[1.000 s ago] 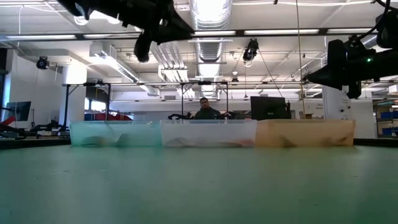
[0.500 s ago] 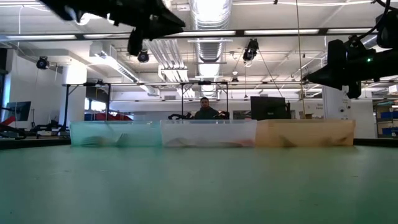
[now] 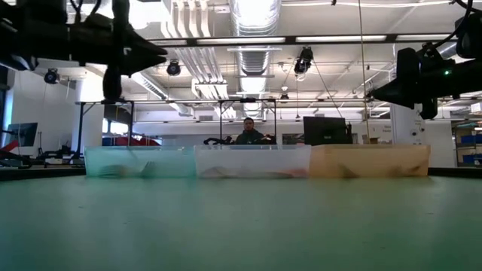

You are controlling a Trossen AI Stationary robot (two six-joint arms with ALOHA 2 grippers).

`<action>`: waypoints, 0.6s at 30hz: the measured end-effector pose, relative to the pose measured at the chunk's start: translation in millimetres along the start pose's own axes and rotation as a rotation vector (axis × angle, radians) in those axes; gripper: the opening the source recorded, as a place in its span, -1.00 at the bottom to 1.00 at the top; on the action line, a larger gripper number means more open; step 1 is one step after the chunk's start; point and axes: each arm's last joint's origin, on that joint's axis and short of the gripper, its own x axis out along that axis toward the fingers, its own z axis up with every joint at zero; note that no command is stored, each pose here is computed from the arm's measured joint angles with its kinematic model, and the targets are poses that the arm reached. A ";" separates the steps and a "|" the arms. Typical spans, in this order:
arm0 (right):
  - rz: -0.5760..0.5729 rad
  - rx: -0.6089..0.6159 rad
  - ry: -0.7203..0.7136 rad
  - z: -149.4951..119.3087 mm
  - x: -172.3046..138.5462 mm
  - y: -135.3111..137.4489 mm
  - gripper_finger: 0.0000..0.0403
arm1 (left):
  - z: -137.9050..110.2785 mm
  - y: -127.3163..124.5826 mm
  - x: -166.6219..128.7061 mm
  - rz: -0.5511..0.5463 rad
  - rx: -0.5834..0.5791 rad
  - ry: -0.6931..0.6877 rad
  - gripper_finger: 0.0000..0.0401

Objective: Sort silverware by color (type)
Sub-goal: Return to Home Position

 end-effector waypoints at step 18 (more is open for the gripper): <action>0.000 0.000 0.000 0.0 0.0 0.0 -0.73 | 3.8 41.8 -51.3 0.034 -0.025 0.022 -0.77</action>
